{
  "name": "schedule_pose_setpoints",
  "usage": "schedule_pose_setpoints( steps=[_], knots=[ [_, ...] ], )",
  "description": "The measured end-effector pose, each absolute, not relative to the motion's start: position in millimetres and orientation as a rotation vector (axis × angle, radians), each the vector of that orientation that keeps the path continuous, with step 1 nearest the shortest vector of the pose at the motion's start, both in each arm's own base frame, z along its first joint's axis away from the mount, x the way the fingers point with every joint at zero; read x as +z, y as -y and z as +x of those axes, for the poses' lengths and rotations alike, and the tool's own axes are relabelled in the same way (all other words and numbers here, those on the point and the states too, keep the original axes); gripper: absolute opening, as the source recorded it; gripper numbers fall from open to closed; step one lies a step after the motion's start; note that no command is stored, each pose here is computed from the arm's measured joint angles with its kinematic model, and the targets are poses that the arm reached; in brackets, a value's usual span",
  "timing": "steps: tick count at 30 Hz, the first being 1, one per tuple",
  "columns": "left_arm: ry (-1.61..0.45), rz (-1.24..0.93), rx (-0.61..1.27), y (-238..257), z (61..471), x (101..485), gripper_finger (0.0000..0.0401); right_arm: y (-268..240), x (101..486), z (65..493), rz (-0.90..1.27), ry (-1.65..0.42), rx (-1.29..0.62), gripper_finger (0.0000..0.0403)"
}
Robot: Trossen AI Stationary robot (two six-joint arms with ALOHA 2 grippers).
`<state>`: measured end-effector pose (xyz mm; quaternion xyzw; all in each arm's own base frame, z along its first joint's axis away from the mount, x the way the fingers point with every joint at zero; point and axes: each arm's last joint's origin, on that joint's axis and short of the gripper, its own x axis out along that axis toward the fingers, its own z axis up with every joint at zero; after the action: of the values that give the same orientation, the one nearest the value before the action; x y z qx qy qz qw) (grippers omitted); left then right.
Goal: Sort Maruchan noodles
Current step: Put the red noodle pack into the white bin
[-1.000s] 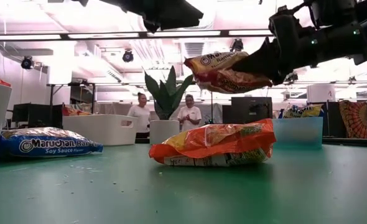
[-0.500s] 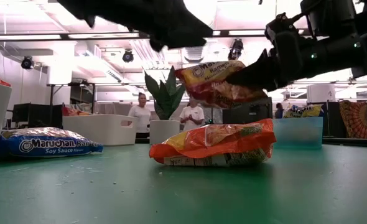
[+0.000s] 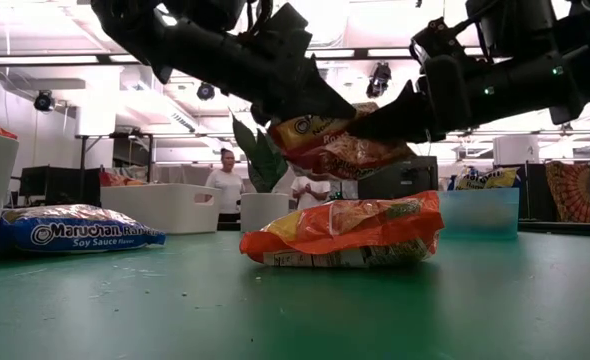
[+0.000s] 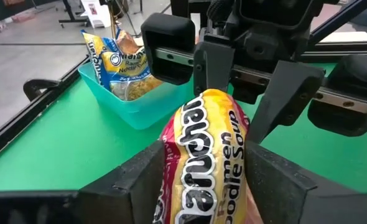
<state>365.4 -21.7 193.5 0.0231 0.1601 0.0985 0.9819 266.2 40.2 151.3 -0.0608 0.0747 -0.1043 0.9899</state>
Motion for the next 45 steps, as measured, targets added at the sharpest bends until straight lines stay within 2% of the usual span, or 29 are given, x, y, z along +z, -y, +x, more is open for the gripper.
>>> schedule_pose_setpoints(
  steps=[17,29,38,45],
  knots=[
    [-0.328,0.05,0.196,22,365,194,0.0045,-40,150,266,-0.11,-0.169,-0.215,0.0078],
    [-0.337,0.062,0.194,22,365,193,0.0037,-41,152,272,-0.119,-0.201,-0.217,0.0081],
    [-0.359,0.066,0.187,22,364,191,0.0037,-41,150,273,-0.133,-0.248,-0.213,0.0062],
    [-0.366,0.068,0.196,22,364,190,0.0037,-42,152,276,-0.079,-0.238,-0.223,0.0108]
  ],
)
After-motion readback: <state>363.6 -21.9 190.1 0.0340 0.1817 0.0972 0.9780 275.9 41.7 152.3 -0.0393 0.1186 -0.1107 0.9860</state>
